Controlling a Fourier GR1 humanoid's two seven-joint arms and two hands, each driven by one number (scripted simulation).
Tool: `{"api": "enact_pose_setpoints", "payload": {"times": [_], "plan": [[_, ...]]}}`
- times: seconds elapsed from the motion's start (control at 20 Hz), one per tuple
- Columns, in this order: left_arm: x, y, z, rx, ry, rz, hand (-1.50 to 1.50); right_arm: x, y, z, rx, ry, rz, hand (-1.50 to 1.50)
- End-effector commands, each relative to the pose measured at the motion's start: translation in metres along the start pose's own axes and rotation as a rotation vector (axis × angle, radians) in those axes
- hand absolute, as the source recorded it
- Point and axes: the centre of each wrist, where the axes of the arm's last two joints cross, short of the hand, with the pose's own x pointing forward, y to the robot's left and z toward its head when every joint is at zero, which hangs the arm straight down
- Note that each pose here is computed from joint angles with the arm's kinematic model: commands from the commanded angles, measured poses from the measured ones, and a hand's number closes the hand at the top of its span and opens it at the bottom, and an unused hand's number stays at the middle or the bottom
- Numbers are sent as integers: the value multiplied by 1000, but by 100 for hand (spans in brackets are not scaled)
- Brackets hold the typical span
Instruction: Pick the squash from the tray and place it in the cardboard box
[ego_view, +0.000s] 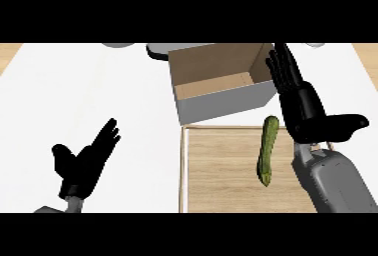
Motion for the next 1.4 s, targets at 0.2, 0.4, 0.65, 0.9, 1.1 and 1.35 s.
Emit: {"api": "enact_pose_setpoints", "payload": {"times": [0.2,0.4,0.65,0.9,1.1,1.35], "plan": [[39,101,1,392,-147,-405,0,-37,-38,36,32,209,-52,-150],[32,110,1,404,-110,-433,0,-39,-86,53,355,202,725,-150],[26,111,1,453,-99,-464,0,-98,-108,137,137,117,184,-150],[30,129,-9,446,-106,-471,0,-98,-164,131,261,13,310,-150],[34,118,-7,435,-112,-478,0,-65,-191,94,354,77,623,-150],[33,109,-14,418,-114,-478,0,-52,-174,62,562,205,771,-150]]}}
